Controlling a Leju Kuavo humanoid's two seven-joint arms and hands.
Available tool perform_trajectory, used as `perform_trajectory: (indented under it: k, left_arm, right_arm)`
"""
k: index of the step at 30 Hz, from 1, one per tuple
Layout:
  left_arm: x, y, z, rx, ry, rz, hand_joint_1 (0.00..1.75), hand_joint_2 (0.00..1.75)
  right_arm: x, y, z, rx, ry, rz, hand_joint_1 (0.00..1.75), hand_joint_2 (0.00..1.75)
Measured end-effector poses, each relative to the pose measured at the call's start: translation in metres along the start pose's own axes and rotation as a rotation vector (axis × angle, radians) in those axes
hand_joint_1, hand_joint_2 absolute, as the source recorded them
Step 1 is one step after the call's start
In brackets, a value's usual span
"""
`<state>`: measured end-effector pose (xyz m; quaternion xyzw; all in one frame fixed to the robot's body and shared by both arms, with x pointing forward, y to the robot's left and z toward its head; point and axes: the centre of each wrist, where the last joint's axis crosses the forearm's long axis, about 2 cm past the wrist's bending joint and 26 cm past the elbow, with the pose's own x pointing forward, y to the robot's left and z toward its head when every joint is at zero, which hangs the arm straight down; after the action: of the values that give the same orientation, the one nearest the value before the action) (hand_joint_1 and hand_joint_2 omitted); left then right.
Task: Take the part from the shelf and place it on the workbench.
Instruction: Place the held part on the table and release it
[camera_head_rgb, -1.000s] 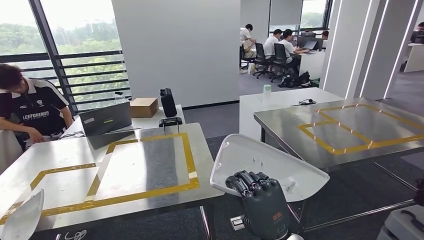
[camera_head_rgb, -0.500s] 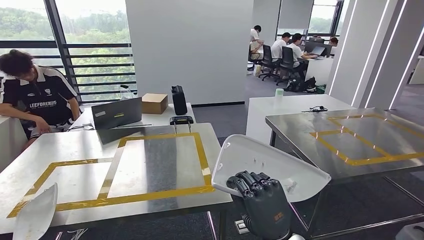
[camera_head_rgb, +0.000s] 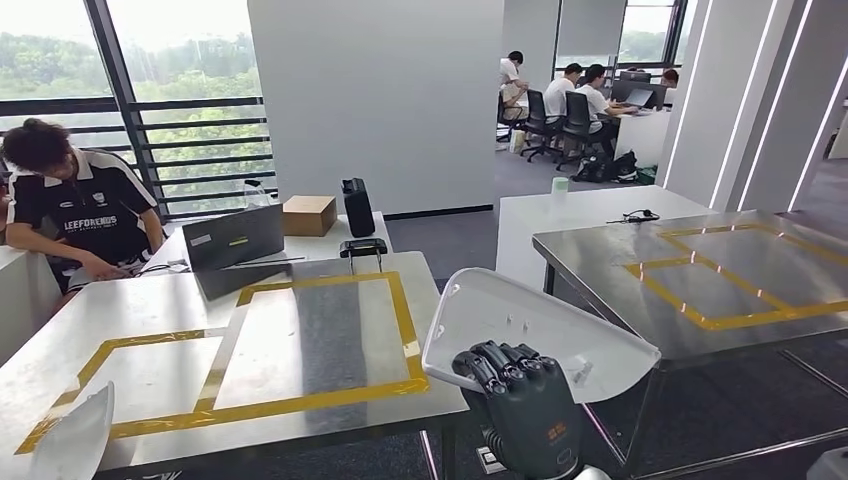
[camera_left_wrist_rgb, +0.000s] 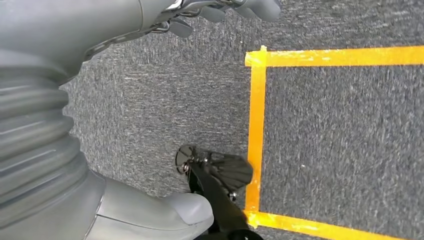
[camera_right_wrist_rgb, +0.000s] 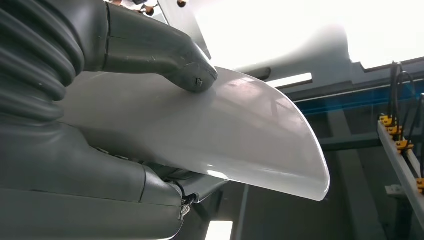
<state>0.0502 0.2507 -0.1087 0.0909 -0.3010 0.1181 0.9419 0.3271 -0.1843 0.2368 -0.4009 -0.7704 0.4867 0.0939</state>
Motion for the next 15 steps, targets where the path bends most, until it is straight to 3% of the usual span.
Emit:
perform_trajectory:
  k: [15]
  left_arm:
    - [0.0011,-0.0016,-0.0002,-0.004,-0.003,-0.001,0.00,1.75]
  right_arm:
    - [0.0023,0.0007,-0.0008,0.000,-0.001,0.004,1.75,1.75]
